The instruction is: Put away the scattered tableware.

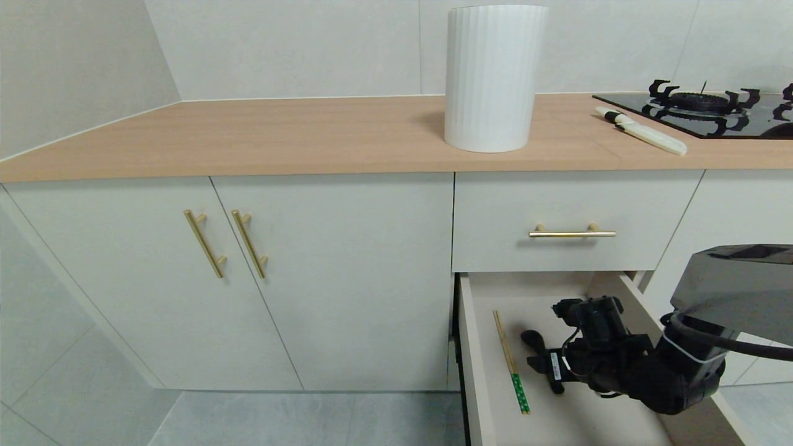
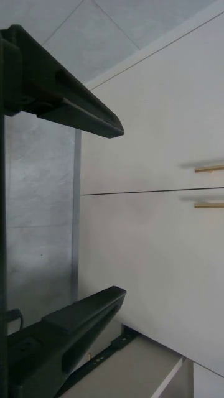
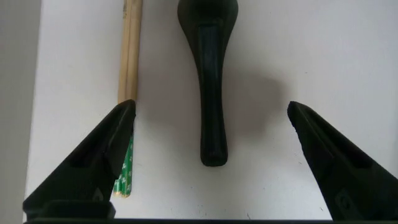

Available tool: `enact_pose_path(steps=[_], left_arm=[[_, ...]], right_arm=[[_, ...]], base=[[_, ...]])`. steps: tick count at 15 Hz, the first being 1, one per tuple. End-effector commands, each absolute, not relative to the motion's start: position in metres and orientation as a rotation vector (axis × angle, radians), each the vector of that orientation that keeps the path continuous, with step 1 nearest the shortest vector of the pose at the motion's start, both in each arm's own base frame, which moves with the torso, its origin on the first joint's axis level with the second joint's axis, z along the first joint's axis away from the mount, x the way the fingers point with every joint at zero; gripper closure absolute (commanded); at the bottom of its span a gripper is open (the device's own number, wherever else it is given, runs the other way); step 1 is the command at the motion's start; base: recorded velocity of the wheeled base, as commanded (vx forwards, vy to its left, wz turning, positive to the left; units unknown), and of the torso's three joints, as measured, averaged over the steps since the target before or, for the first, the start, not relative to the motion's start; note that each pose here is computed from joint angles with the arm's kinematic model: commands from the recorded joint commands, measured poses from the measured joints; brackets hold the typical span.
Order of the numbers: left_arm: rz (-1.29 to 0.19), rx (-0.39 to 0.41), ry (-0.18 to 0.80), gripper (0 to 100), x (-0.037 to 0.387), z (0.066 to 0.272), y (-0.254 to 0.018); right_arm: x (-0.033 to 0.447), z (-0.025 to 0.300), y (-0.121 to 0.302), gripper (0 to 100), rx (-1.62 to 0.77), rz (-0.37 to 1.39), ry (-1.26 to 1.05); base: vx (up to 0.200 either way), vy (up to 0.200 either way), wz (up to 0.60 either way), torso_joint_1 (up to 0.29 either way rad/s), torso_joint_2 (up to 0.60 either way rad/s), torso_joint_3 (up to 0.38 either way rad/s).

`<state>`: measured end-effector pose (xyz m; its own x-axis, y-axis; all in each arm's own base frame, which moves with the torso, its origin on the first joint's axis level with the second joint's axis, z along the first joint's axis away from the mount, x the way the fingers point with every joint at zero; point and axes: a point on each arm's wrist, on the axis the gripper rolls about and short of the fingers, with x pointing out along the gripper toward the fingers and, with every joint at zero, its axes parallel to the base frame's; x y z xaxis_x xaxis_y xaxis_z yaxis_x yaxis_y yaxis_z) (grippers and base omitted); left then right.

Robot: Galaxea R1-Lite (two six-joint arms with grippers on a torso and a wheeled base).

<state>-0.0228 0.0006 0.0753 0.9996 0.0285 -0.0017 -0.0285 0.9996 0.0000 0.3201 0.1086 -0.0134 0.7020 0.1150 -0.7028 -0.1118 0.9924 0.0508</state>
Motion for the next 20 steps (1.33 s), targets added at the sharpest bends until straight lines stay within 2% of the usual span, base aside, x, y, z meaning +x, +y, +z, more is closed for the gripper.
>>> enact_pose_path(steps=[1, 10, 14, 20], left_arm=[[0.029, 0.000, 0.002, 0, -0.023, 0.075, 0.001], [0.029, 0.000, 0.002, 0, -0.023, 0.075, 0.001], [0.029, 0.000, 0.002, 0, -0.023, 0.075, 0.001], [0.029, 0.000, 0.002, 0, -0.023, 0.075, 0.001]], right_arm=[[0.308, 0.017, 0.104, 0, 0.018, 0.133, 0.734], [0.243, 0.120, 0.096, 0, 0.007, 0.188, 0.732], [0.217, 0.143, 0.099, 0, -0.019, 0.239, 0.746], [0.212, 0.149, 0.098, 0, -0.026, 0.241, 0.765]], base=[[0.000, 0.000, 0.00, 0.000, 0.00, 0.000], [0.000, 0.000, 0.00, 0.000, 0.00, 0.000], [0.000, 0.000, 0.00, 0.000, 0.00, 0.000], [0.000, 0.000, 0.00, 0.000, 0.00, 0.000]])
